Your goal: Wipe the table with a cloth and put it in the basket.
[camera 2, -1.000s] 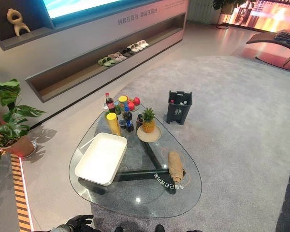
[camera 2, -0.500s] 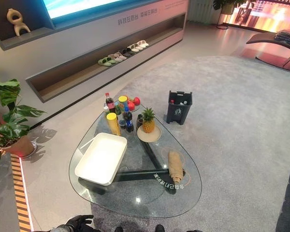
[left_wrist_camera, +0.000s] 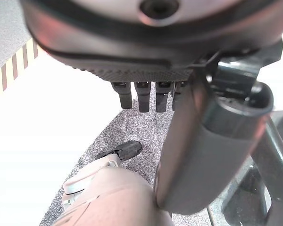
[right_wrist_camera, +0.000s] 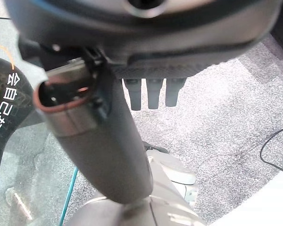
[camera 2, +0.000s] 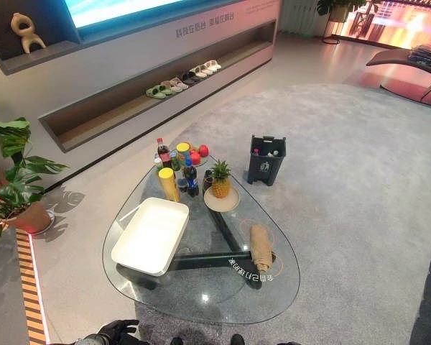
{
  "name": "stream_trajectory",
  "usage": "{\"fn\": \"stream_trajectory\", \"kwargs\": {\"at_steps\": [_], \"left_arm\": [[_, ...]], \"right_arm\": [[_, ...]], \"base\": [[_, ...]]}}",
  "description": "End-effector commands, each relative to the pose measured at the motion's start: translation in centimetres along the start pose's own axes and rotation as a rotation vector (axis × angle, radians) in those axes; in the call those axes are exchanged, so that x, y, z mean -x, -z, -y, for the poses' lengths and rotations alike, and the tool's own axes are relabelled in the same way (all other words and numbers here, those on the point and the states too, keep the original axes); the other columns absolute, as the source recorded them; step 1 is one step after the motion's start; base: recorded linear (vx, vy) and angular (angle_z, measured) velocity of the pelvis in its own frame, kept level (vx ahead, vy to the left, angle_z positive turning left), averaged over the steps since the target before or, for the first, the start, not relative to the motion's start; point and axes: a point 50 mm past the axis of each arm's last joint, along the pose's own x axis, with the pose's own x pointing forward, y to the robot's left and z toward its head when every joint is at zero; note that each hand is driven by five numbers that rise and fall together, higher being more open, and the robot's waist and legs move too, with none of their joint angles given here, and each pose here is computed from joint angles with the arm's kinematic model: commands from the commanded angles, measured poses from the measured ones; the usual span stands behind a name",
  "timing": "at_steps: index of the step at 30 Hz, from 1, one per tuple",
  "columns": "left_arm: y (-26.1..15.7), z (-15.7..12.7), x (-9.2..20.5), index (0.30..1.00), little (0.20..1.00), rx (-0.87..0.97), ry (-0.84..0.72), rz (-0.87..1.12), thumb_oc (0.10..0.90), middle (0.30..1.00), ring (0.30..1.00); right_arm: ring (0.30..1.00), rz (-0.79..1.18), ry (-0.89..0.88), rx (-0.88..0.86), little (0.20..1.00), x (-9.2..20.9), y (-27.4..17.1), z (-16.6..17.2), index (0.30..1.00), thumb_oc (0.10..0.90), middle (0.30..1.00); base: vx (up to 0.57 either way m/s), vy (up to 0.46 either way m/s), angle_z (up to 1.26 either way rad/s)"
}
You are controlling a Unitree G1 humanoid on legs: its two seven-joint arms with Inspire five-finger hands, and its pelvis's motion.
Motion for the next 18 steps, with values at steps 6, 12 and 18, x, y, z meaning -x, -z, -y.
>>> {"fn": "stream_trajectory", "kwargs": {"at_steps": [6,12,18], "left_arm": [[-3.8,-1.9,-0.1,0.900,0.900,0.148,-0.062,0.127,0.800,0.900,0.900],[-5.8,-3.4,0.1,0.900,0.900,0.188,-0.100,0.175,0.800,0.900,0.900],[-7.5,-5.8,0.7,0.900,0.900,0.235,-0.162,0.238,0.800,0.900,0.900]], "right_arm": [[0.900,0.016,0.024,0.062,0.900,0.2,-2.5,1.7,0.900,0.800,0.900],[0.900,0.031,0.066,0.003,0.900,0.3,-3.6,2.6,0.900,0.800,0.900],[0.900,0.097,0.090,-0.008,0.900,0.7,-5.7,4.0,0.900,0.800,0.900]], "base": [[-0.02,0.028,-0.01],[-0.09,0.008,0.02],[-0.13,0.009,-0.01]]}}
